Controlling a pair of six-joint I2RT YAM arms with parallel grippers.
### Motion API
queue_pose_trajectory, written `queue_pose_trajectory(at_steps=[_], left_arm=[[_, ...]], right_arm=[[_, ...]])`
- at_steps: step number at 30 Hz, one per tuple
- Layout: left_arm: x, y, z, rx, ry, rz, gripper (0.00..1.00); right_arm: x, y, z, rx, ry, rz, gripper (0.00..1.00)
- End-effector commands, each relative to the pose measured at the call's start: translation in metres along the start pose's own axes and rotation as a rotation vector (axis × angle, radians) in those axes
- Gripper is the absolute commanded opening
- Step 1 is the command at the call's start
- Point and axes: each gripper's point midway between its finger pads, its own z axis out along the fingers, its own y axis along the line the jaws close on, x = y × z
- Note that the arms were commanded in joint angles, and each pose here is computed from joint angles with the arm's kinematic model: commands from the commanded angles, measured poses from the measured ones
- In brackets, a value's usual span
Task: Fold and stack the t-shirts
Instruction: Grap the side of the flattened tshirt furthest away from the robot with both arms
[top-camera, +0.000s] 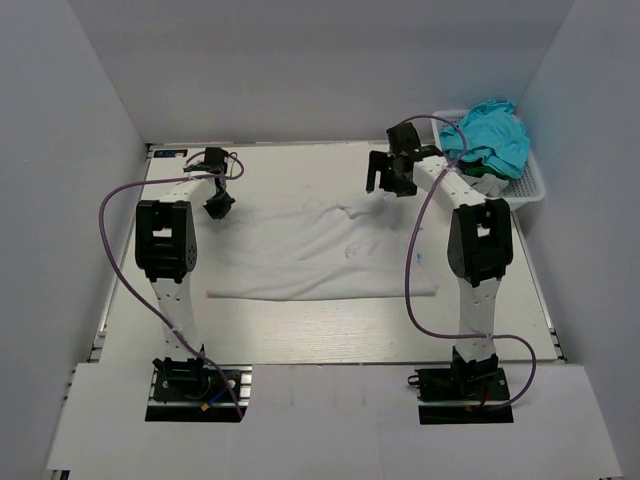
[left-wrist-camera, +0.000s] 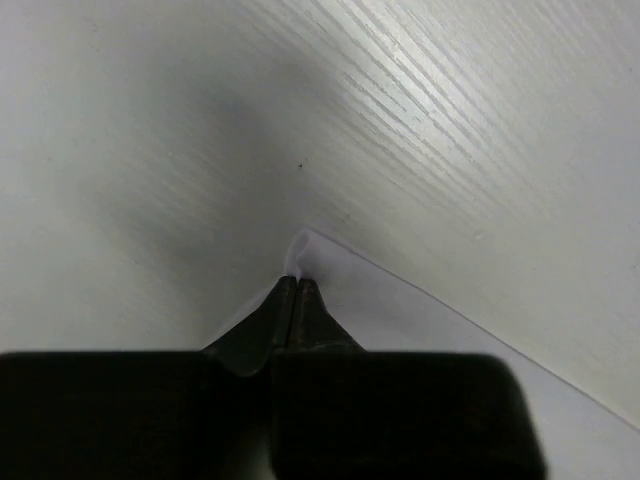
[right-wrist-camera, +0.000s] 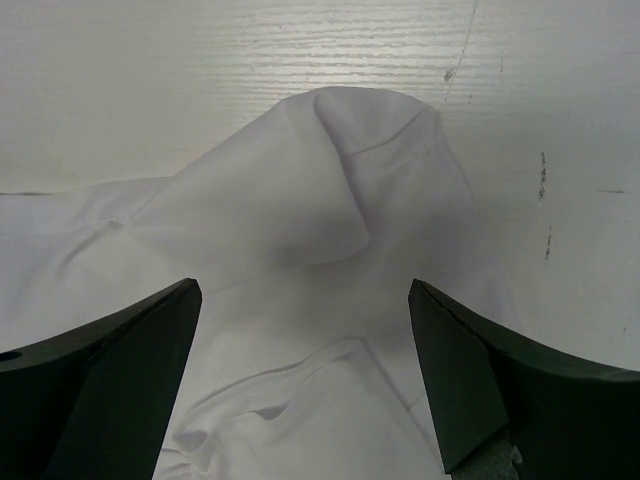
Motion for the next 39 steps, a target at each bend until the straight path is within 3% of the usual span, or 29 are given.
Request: queue_pose_trajectory(at_steps=[1,6,20,22,23,25,26,33,34,35,37,39], left_arm=[[-0.011,-0.005,-0.004,0.027,-0.013,-0.006,0.0],[-0.006,-0.007,-0.002,0.047,-0.004,0.012,0.0],[0.002,-0.01,-0.007,0.098,0.02,0.028,0.0],[0.002,-0.01,-0.007,0.098,0.02,0.028,0.0],[0.003,-0.011,-0.007,0.105,0.026,0.028,0.0],[0.005,-0.013,-0.008,0.115,0.033,0.028,0.0],[0.003,-0.014,-0.008,0.122,0.025,0.025,0.0],[-0.02,-0.018,-0.037,0.152,-0.032,-0.003,0.0],[-0.015,-0.017,-0.04,0.147,-0.034,0.007,0.0],[-0.014,-0.016,-0.046,0.143,-0.046,0.013,0.0],[-0.015,-0.011,-0.058,0.157,-0.061,-0.015,0.0],[-0.011,-0.004,-0.062,0.152,-0.07,-0.036,0.0]], right_arm=[[-0.006,-0.008,0.011,0.015,0.006,0.007,0.9],[-0.011,-0.004,0.022,-0.013,0.002,-0.019,0.86],[0.003,0.007,0.05,-0.077,0.04,0.05,0.49],[0.003,0.007,0.053,-0.075,0.038,0.071,0.36],[0.003,0.008,0.053,-0.078,0.039,0.076,0.19],[0.001,0.011,0.051,-0.085,0.029,0.079,0.03],[-0.002,0.009,0.048,-0.084,0.022,0.083,0.0],[-0.006,0.009,0.018,-0.085,-0.016,0.088,0.0],[-0.021,0.014,-0.003,-0.108,-0.076,0.086,0.0],[-0.001,0.008,0.0,-0.095,-0.039,0.089,0.0],[-0.013,0.013,-0.031,-0.119,-0.098,0.089,0.0],[0.006,0.008,-0.034,-0.116,-0.071,0.09,0.0]])
